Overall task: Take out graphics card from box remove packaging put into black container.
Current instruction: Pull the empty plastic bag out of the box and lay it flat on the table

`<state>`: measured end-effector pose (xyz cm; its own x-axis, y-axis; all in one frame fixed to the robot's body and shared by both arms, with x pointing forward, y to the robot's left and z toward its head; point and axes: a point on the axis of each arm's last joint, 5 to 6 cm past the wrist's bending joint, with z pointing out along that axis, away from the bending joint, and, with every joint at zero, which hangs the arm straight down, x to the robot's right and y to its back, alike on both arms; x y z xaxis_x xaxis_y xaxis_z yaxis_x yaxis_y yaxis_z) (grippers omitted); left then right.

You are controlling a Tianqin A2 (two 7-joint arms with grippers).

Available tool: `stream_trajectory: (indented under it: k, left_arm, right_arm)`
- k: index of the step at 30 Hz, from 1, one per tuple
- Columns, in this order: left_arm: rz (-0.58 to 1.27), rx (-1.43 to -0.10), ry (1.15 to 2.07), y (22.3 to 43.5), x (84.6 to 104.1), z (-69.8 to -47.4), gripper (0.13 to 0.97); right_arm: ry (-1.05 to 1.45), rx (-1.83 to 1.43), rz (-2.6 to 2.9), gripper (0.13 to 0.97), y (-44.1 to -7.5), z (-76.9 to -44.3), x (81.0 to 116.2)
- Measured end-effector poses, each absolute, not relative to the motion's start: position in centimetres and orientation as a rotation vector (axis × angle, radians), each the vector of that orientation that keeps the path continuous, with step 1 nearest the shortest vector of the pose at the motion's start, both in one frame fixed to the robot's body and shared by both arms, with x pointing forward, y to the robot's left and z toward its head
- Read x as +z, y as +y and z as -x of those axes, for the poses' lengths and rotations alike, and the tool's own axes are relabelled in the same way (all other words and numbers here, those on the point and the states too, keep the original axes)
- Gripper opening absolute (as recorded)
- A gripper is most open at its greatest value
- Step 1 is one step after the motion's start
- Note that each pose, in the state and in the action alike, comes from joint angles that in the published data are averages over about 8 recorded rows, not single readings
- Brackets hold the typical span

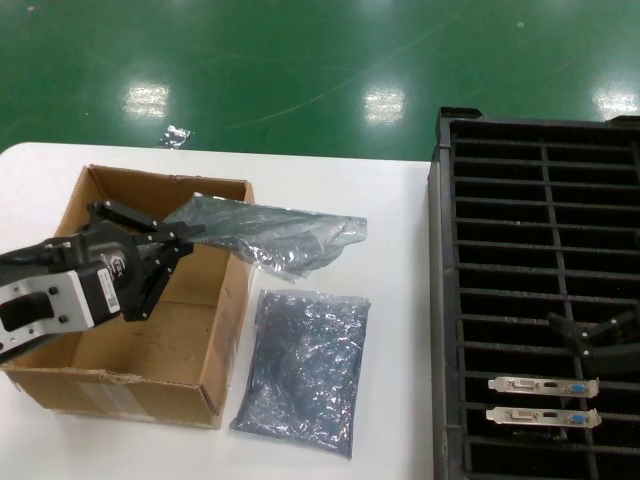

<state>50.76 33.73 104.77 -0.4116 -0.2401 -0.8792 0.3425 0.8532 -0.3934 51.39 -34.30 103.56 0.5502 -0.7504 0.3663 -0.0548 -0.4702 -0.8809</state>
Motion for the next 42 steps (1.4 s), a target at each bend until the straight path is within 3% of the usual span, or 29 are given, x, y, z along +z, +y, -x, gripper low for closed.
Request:
stream_trajectory:
  k: [4,7,14,17,21,27,31,35,42]
  left_arm:
    - [-0.061,-0.68,1.907,33.6,105.1,-50.6,0.139]
    - [-0.002,-0.792,1.945,33.4,105.7,-50.3,0.139]
    - [0.316,-1.308,2.122,32.6,106.8,-49.7,0.139]
    - [0.494,-1.504,2.21,32.1,106.4,-49.7,0.139]
    - [0.764,-1.645,2.284,31.5,104.8,-50.0,0.139]
    - [1.091,-1.676,2.313,30.6,101.1,-51.3,0.139]
    - [1.232,-1.638,2.282,30.2,98.5,-52.9,0.139]
    - [1.294,-1.632,2.226,29.5,96.7,-55.1,0.139]
    - [1.321,-1.64,2.167,27.6,95.4,-58.9,0.148]
  right_arm:
    - [0.654,-0.976,1.888,0.953,-34.4,-51.3,103.5]
    - [0.654,-0.976,1.889,0.959,-34.4,-51.3,103.5]
    - [0.655,-0.976,1.889,0.966,-34.4,-51.3,103.5]
    - [0.655,-0.976,1.889,0.966,-34.4,-51.3,103.5]
    - [0.655,-0.976,1.888,0.966,-34.4,-51.3,103.5]
    - [0.655,-0.976,1.888,0.966,-34.4,-51.3,103.5]
    - [0.655,-0.976,1.888,0.966,-34.4,-51.3,103.5]
    - [0.655,-0.976,1.888,0.966,-34.4,-51.3,103.5]
    - [0.655,-0.976,1.888,0.966,-34.4,-51.3,103.5]
